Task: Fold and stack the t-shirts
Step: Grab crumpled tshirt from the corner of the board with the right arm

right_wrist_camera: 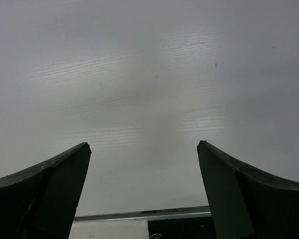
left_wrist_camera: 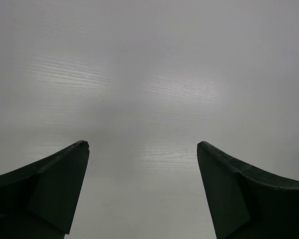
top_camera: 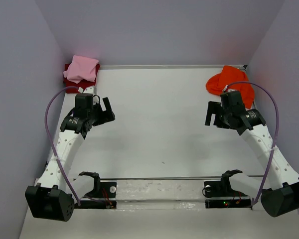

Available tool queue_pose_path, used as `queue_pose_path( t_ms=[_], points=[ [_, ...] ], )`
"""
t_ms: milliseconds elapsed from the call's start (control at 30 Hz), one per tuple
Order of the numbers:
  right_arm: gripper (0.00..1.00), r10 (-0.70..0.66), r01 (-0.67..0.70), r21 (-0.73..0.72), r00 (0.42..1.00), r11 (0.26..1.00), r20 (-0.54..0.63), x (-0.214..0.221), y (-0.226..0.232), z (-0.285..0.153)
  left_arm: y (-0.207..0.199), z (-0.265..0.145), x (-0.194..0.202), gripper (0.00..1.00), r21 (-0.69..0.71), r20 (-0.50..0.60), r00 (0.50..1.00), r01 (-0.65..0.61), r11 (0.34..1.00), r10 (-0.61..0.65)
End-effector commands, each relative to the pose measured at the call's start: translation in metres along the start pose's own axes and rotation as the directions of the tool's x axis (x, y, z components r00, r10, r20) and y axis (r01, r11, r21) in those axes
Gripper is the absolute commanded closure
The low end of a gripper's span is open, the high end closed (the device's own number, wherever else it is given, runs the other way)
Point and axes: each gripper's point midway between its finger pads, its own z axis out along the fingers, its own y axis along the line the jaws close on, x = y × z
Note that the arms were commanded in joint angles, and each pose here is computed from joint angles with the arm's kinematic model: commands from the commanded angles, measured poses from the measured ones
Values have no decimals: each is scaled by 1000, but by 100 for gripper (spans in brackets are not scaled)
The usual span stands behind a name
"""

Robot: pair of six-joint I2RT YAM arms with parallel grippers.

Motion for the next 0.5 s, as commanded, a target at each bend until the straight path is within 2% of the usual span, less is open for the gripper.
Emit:
queue_pose_path(
  t_ms=[0,467],
  points=[
    [6,16,-13,-37,997,999,80,-21,8,-11,-6,-7,-10,1,27,41,999,-15,1000,14],
    [6,21,-19,-30,997,999,78,-21,6,-15,-7,-9,-9,1,31,42,999,-11,999,9]
  ],
)
